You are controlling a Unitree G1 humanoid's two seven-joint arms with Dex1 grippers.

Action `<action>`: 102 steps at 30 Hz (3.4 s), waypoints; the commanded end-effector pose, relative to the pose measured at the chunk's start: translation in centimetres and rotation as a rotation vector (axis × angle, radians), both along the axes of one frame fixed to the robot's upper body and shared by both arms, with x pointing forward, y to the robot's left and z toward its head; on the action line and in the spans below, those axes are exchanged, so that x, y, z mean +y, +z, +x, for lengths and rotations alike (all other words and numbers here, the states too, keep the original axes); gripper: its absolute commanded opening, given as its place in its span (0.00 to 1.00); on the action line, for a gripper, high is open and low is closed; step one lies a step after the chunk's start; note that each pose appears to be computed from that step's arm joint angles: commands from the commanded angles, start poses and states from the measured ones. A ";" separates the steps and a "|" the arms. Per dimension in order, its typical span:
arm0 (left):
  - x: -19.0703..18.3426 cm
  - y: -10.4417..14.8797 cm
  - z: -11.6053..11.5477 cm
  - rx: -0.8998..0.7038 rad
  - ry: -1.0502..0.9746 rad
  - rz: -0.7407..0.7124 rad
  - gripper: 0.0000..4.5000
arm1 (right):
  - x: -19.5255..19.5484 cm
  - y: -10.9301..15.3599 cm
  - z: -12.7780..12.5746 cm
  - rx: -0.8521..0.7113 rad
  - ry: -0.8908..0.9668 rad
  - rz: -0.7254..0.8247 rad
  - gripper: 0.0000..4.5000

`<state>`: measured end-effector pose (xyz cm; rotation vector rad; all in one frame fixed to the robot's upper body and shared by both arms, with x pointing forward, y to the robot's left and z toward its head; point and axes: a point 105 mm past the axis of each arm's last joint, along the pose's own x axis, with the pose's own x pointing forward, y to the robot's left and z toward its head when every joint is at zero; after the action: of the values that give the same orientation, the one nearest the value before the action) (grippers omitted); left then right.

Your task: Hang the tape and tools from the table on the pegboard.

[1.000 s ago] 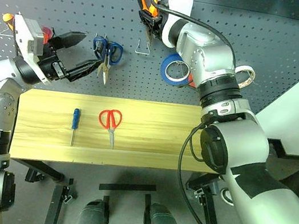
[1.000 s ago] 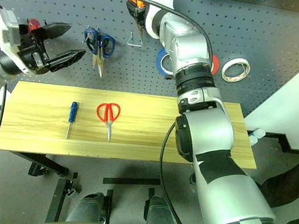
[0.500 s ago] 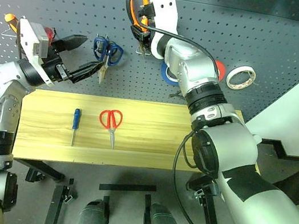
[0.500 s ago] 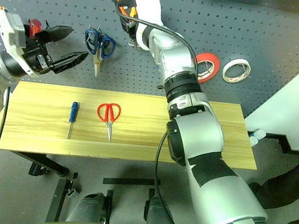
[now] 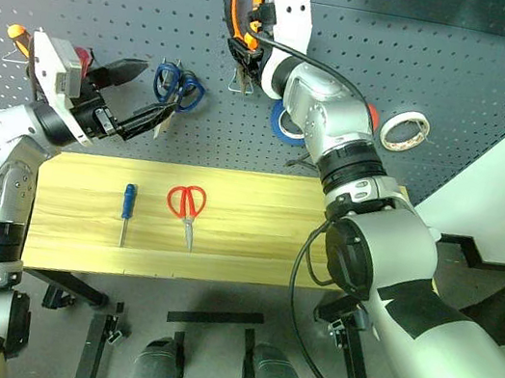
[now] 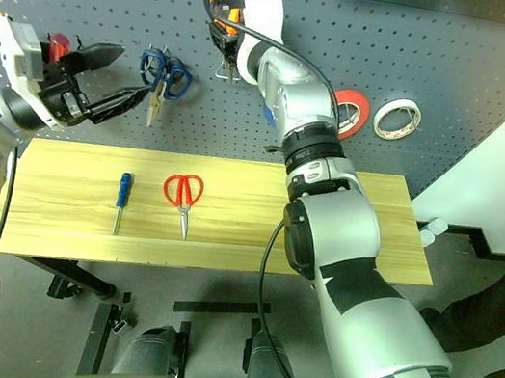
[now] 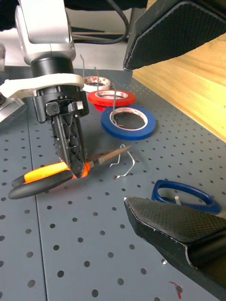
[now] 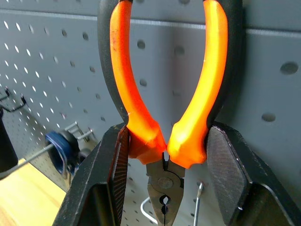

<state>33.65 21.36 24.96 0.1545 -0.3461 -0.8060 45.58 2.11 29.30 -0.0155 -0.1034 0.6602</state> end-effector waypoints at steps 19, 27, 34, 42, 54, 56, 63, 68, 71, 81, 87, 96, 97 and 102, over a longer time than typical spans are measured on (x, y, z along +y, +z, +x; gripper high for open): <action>0.0 0.6 -1.0 -0.014 0.027 -0.045 1.00 | 0.1 1.8 -0.1 -0.108 -0.065 0.084 0.46; -0.2 0.2 -1.3 0.008 0.030 -0.049 1.00 | -0.1 0.8 0.2 -0.081 -0.075 0.074 0.46; -0.5 0.0 -1.2 0.021 0.029 -0.048 1.00 | 0.0 -1.0 0.4 -0.024 -0.084 0.057 0.75; -0.6 -0.3 -1.2 0.025 0.026 -0.047 1.00 | -1.0 1.4 0.2 -0.055 -0.059 0.091 1.00; -0.7 -2.4 -2.1 0.135 0.065 -0.065 1.00 | -6.0 2.7 -7.8 -0.046 0.320 0.006 1.00; -0.9 -3.0 -2.4 0.174 0.083 -0.080 1.00 | -7.7 1.0 -9.3 0.029 0.400 -0.030 1.00; -2.1 -5.9 -1.7 0.269 0.228 0.019 1.00 | -10.7 -3.6 -12.0 0.154 0.527 -0.133 1.00; -4.1 -7.9 0.2 0.332 0.420 0.022 1.00 | -12.7 -6.8 -13.6 0.141 0.653 -0.137 1.00; -4.9 -9.7 0.5 0.416 0.479 -0.001 1.00 | -13.5 -7.6 -13.6 0.092 0.690 -0.206 1.00; -7.0 -12.8 2.2 0.529 0.592 0.019 1.00 | -14.9 -9.7 -12.0 0.088 0.730 -0.368 1.00; -8.2 -15.0 3.6 0.657 0.708 0.030 1.00 | -15.2 -10.2 -11.9 0.089 0.749 -0.405 1.00; -10.0 -18.8 4.5 0.897 0.885 0.070 1.00 | -16.0 -11.1 -11.2 0.098 0.722 -0.468 1.00; -10.2 -18.9 4.6 0.900 0.889 0.090 1.00 | -16.0 -11.2 -11.2 0.099 0.722 -0.471 1.00; -10.8 -19.1 4.8 0.958 0.940 0.118 1.00 | -16.2 -11.6 -11.4 0.107 0.724 -0.475 1.00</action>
<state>38.29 10.53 5.34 0.0167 0.6660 0.0708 34.31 -13.85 16.96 -0.3949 0.1936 1.3958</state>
